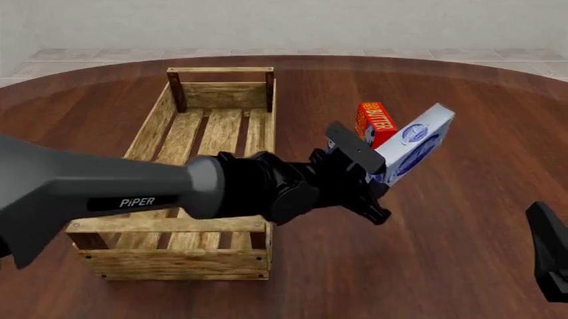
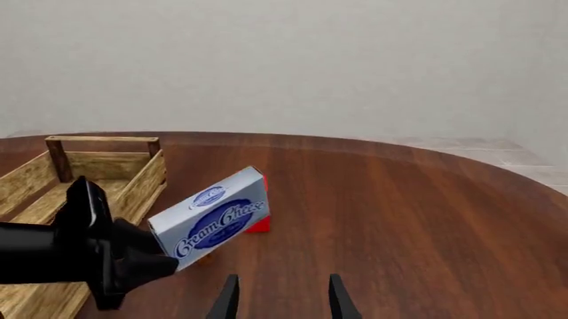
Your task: Pick up the cream cheese and put it in the tray.
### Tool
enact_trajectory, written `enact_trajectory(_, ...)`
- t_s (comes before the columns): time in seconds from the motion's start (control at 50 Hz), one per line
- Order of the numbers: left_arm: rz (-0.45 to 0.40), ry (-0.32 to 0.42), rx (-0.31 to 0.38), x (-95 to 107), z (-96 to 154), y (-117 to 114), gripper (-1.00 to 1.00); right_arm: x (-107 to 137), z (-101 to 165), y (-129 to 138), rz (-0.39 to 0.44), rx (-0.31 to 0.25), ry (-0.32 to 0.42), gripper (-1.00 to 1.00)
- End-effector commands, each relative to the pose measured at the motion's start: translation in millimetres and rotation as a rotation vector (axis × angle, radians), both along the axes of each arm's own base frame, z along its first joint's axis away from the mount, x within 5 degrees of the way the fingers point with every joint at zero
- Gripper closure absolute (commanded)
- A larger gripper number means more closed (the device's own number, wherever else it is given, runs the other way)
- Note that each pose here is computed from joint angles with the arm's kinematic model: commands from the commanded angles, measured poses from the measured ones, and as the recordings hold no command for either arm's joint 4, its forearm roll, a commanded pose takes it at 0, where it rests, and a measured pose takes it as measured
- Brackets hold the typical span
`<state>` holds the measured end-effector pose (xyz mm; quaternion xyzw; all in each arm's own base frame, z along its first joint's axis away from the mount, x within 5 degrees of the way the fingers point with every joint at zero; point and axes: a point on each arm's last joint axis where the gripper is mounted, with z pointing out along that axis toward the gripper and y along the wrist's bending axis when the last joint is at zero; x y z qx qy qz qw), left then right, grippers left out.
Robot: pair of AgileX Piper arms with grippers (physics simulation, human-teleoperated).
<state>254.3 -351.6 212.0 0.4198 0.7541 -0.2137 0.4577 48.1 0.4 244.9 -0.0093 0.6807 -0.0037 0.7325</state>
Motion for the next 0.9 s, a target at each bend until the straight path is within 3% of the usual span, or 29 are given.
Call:
enact_trajectory(0.02,0.021,-0.027,-0.015,5,13,13,1.0,0,0,0,0.001,-0.001,-0.001,-1.0)
enact_trajectory(0.38,0.121,-0.02,-0.08,15,41,51,1.0,0,0,0,-0.001,-0.001,0.0,-1.0)
enact_trajectory(0.9,0.207,-0.059,-0.075,32,53,90,1.0,0,0,0,-0.005,0.001,0.002,-1.0)
